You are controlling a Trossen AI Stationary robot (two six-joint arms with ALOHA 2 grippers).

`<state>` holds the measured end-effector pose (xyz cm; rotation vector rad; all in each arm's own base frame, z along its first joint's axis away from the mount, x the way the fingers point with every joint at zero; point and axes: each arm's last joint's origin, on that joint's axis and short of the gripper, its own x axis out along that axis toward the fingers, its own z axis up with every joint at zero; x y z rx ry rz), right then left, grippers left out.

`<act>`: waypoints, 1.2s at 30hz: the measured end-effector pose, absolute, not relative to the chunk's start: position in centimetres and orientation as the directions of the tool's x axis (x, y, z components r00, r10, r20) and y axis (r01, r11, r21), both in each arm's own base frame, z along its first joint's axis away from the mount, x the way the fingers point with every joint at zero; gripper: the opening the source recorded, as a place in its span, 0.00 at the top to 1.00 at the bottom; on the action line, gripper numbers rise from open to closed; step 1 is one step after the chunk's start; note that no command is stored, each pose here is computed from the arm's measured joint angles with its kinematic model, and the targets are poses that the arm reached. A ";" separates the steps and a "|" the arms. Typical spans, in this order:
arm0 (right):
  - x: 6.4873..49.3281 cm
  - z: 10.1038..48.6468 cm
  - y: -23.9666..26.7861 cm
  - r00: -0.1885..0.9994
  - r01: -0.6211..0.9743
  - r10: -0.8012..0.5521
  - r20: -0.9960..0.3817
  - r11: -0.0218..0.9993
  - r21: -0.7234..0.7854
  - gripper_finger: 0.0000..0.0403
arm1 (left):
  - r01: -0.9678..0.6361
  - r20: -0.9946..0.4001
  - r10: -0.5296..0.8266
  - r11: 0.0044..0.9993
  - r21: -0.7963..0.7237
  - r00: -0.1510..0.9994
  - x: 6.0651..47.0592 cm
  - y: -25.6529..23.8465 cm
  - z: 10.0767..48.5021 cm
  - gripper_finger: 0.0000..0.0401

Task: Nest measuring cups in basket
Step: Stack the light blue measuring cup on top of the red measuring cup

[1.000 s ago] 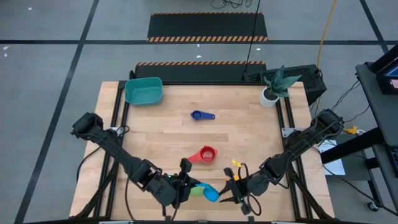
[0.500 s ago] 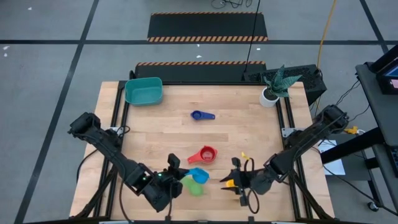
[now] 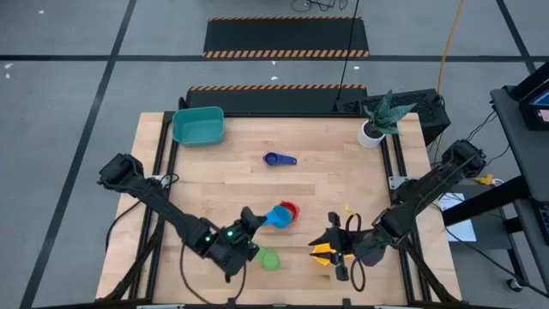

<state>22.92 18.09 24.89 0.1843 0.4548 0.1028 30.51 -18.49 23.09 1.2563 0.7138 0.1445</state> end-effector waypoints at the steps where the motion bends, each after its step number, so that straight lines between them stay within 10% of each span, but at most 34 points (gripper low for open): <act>1: 22.9 25.0 18.1 0.894 -0.060 0.142 -0.425 0.978 0.200 0.71 | 0.275 -0.406 0.478 0.321 0.906 0.779 30.7 -18.2 22.9 0.97; 36: 22.8 25.5 18.8 0.960 0.100 -0.018 -0.278 0.954 0.282 0.71 | 0.332 -0.459 0.392 0.352 0.875 0.797 31.9 -14.7 19.6 0.90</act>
